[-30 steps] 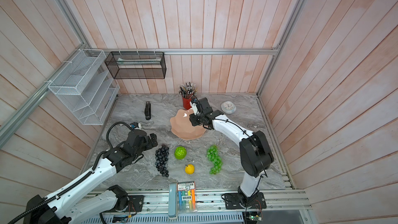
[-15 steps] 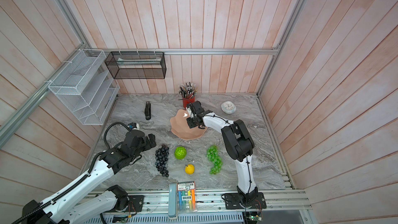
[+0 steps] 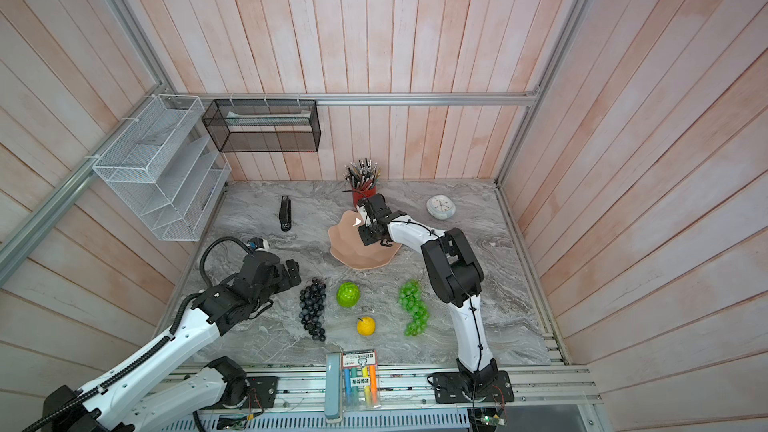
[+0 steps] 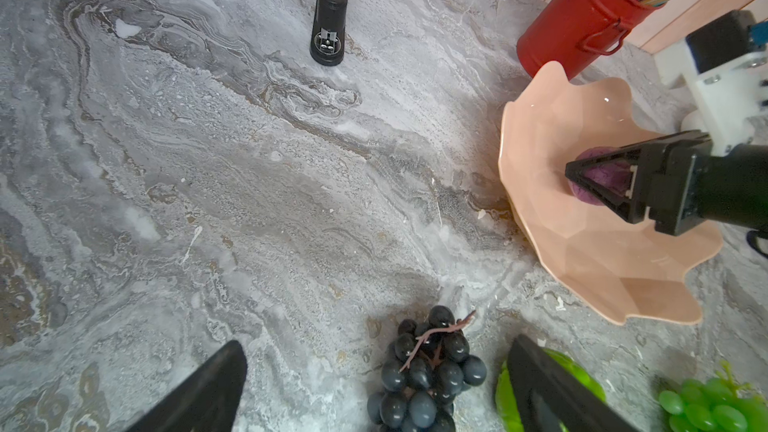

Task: Place and organize the fake fruits in the fruit bowl
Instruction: 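Release the purple fruit into the bowl while the left gripper reaches out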

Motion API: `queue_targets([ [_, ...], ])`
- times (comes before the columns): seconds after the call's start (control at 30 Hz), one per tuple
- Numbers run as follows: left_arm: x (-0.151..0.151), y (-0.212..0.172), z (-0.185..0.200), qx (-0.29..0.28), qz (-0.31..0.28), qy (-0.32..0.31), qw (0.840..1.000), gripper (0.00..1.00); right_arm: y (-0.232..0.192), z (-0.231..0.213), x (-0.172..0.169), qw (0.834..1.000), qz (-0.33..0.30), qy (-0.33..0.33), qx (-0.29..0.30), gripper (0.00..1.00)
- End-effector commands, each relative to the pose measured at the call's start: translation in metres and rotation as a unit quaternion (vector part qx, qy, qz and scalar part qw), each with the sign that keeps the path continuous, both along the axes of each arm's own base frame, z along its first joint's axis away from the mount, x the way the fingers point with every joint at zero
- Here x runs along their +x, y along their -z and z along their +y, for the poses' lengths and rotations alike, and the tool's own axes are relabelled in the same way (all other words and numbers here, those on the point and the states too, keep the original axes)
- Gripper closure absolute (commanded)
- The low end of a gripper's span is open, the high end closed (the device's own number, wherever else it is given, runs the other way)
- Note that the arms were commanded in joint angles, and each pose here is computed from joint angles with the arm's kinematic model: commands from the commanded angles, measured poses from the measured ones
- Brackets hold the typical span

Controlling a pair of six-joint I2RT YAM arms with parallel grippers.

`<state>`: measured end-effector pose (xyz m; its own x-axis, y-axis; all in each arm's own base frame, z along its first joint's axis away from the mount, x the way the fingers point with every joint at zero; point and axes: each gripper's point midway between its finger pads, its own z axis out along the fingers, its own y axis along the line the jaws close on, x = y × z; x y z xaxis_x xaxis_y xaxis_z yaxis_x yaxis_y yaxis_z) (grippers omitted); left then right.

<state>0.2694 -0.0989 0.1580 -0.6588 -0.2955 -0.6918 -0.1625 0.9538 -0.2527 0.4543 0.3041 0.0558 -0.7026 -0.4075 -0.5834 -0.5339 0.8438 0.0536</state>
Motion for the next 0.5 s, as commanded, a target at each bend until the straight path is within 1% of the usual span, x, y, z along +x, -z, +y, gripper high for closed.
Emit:
queue_targets([
  [0.0,0.000,-0.018,-0.001,-0.005,-0.012,0.003,1.000,0.00,-0.007,0.002,0.006,1.000,-0.009,-0.006,-0.004,0.38],
  [0.07,-0.001,-0.019,-0.005,-0.007,-0.008,0.018,1.000,0.00,-0.013,0.003,0.005,1.000,-0.014,-0.010,-0.004,0.25],
  [0.13,-0.002,-0.020,-0.011,-0.008,0.002,0.033,0.999,0.00,-0.020,0.004,0.004,1.000,-0.023,-0.013,-0.004,0.20],
  [0.27,-0.004,-0.019,-0.026,-0.019,0.027,0.070,0.997,0.00,-0.044,0.004,0.006,0.999,-0.040,-0.013,-0.002,0.18],
  [0.4,-0.010,-0.011,-0.042,-0.033,0.060,0.113,0.991,0.00,-0.083,0.003,0.002,0.998,-0.068,-0.013,-0.002,0.18],
  [0.47,-0.014,-0.005,-0.049,-0.036,0.080,0.132,0.987,0.00,-0.102,0.001,-0.005,0.996,-0.083,-0.011,0.004,0.18],
])
